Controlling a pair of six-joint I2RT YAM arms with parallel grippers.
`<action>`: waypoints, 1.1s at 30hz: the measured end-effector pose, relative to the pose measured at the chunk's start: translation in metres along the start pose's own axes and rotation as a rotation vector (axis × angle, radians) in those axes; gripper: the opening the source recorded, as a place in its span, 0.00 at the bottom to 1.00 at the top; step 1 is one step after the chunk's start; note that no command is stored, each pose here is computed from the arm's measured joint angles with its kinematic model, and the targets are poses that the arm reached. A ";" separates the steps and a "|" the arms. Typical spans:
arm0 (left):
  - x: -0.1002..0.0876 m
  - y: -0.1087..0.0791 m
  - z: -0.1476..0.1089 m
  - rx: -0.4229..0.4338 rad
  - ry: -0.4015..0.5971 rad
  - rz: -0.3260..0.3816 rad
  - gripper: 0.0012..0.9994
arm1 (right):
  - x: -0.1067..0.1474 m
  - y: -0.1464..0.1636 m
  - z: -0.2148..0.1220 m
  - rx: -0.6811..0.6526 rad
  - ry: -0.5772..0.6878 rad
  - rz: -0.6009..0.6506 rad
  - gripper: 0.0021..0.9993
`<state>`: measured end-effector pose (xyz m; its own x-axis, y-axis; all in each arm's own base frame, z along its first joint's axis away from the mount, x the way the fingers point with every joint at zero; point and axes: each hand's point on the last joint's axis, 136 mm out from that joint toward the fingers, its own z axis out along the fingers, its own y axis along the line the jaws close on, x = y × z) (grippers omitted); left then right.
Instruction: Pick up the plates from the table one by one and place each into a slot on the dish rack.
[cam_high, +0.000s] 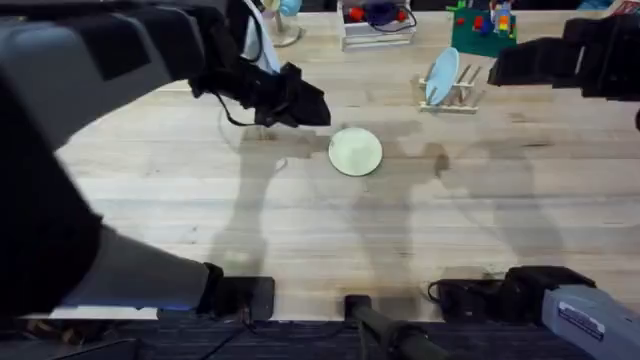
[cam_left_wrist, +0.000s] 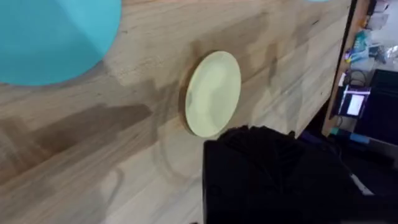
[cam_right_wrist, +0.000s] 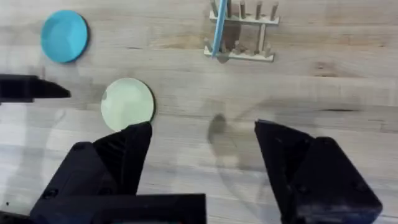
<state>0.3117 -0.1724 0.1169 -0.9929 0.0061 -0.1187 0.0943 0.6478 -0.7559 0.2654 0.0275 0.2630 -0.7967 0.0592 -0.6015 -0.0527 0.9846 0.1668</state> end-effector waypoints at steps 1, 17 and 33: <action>0.001 0.002 0.004 0.001 0.012 -0.004 0.04 | 0.000 0.000 0.000 0.000 0.000 0.000 1.00; 0.012 0.055 0.062 0.002 0.154 -0.088 0.04 | 0.000 0.000 0.000 0.000 0.000 0.000 1.00; 0.018 0.053 0.073 0.028 0.186 -0.076 0.04 | 0.000 0.000 0.000 0.000 0.000 0.000 1.00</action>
<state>0.3042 -0.1938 0.0281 -0.9933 0.1002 0.0581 0.0182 0.6303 -0.7761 0.2654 0.0275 0.2630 -0.7967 0.0594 -0.6015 -0.0526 0.9846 0.1669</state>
